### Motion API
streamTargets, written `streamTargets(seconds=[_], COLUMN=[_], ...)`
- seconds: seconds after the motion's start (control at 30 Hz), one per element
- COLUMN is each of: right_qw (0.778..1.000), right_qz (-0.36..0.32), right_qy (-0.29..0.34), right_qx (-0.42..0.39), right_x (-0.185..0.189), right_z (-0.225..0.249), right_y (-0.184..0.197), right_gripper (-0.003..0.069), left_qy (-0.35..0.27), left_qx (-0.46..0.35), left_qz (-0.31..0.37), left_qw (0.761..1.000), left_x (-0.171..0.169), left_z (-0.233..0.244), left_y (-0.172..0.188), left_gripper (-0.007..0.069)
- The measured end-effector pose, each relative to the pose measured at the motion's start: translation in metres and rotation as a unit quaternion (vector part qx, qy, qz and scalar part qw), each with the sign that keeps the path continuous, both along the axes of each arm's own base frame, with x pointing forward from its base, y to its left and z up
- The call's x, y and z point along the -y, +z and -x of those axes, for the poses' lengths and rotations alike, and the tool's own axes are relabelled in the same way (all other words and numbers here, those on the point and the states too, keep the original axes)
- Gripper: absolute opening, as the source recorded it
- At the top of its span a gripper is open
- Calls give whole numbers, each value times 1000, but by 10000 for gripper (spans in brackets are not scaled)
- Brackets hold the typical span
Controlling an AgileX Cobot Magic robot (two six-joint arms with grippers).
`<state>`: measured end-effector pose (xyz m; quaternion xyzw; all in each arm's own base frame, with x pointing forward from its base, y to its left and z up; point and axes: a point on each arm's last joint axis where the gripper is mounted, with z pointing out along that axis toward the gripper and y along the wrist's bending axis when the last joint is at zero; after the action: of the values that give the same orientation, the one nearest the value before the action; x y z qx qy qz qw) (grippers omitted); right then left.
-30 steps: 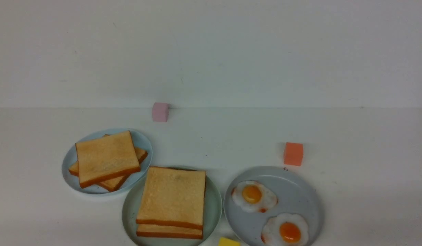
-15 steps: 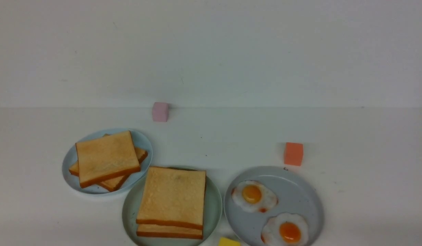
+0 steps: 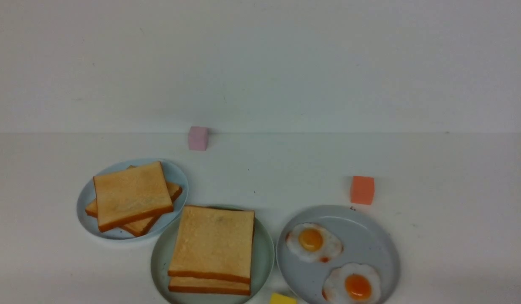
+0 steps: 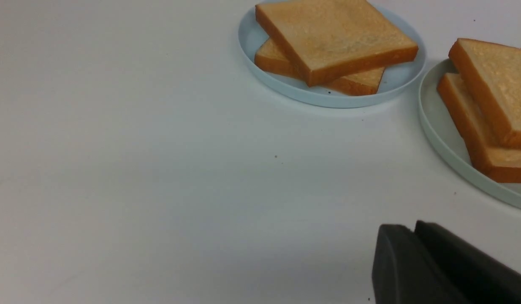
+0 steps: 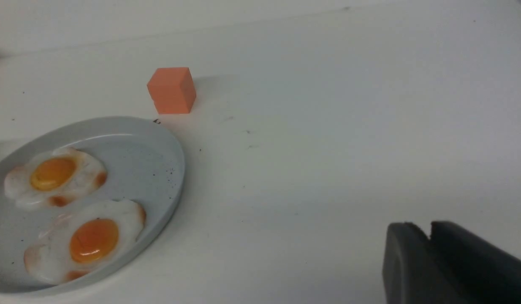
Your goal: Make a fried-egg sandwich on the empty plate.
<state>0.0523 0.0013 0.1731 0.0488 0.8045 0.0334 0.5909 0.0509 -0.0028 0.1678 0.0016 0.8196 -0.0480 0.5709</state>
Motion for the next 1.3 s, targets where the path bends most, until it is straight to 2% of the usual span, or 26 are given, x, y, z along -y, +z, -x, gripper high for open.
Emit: streamTargets(seconds=[1.3], right_qw=[1000], right_qz=[0], right_qy=[0], right_qx=[0], right_x=[0], right_z=[0], right_y=[0], right_gripper=[144], left_qy=[0], left_qx=[0], left_qz=[0], left_qw=[1000], left_x=[0], left_z=[0], left_y=[0], left_gripper=[97])
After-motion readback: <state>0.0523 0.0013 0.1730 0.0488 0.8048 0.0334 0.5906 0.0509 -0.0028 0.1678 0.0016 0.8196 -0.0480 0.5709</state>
